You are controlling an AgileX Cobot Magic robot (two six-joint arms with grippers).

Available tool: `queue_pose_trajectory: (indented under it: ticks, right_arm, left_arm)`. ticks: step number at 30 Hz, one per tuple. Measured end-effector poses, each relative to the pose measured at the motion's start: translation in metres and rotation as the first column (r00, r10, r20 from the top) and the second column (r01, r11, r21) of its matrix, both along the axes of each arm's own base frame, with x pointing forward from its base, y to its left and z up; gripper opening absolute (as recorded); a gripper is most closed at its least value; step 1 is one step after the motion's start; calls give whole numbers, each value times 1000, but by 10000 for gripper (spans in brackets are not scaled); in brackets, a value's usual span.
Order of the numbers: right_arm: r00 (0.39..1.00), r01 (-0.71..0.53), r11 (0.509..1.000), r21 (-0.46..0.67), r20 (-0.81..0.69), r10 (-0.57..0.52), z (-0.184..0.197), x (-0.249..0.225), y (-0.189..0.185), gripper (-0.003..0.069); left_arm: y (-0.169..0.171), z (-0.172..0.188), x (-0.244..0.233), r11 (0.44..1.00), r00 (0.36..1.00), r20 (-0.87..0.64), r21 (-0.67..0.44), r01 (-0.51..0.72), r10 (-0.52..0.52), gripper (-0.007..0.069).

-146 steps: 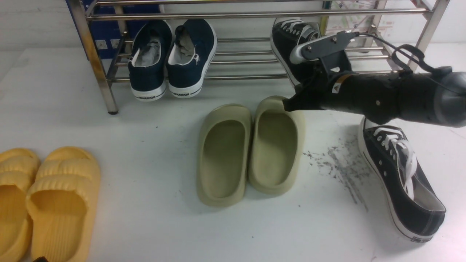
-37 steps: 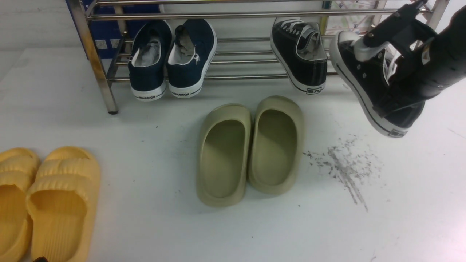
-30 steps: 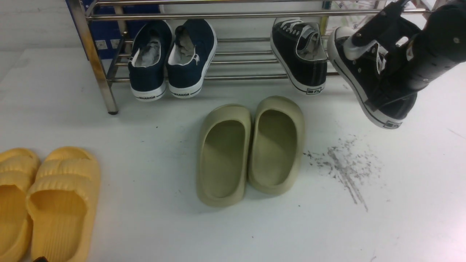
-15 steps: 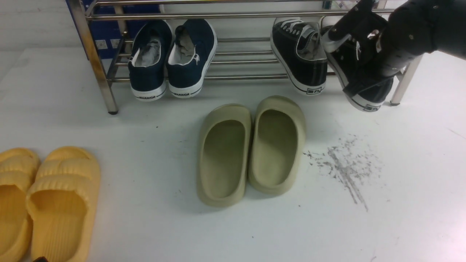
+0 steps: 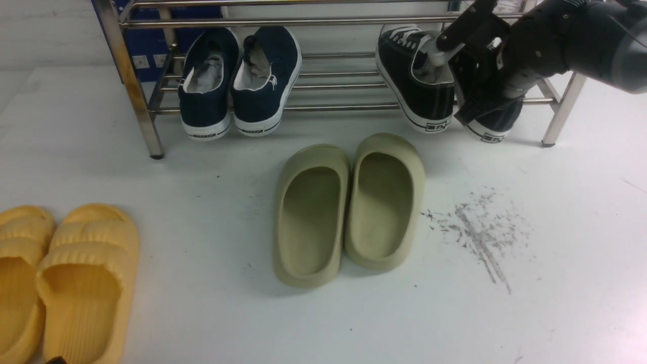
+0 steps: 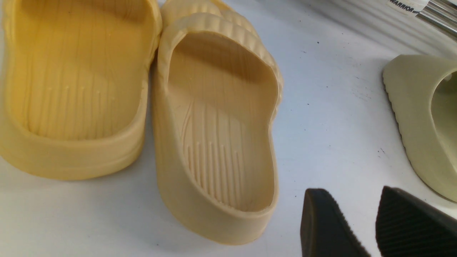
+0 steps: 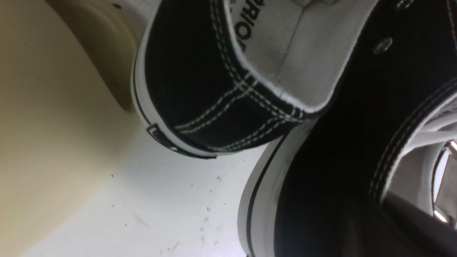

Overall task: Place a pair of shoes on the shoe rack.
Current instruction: Use the right arm to put a shoe into the shoe rack

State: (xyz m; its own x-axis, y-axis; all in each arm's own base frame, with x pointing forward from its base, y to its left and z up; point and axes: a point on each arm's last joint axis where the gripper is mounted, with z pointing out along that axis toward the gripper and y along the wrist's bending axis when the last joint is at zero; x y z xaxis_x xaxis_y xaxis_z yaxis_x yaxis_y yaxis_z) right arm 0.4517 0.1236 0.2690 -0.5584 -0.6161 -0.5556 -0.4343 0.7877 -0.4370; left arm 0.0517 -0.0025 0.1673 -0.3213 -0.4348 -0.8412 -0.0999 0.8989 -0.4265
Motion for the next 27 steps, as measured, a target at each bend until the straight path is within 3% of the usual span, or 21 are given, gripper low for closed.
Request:
queue_pose_trajectory:
  ticks: [5, 8, 14, 18, 23, 27]
  right_arm:
    - [1000, 3, 1000, 5, 1, -3, -1, 0, 0, 32]
    - [1000, 26, 999, 34, 12, -26, 0, 2, 1, 83]
    - [997, 62, 993, 99, 44, -67, 7, 3, 2, 288]
    - [993, 107, 980, 169, 29, -114, 24, -7, 0, 363]
    - [987, 159, 953, 258, -20, -159, 61, -33, -4, 342]
    - [973, 222, 938, 266, -119, -197, 86, -62, -15, 221]
  left_arm:
    - [0, 0, 0, 1000, 1000, 0, 0, 0, 0, 239]
    - [0, 0, 0, 1000, 1000, 0, 1, 0, 0, 239]
    - [0, 0, 0, 1000, 1000, 0, 1, 0, 0, 239]
    - [0, 0, 0, 1000, 1000, 0, 1, 0, 0, 239]
    - [0, 0, 0, 1000, 1000, 0, 1, 0, 0, 239]
    - [0, 0, 0, 1000, 1000, 0, 1, 0, 0, 239]
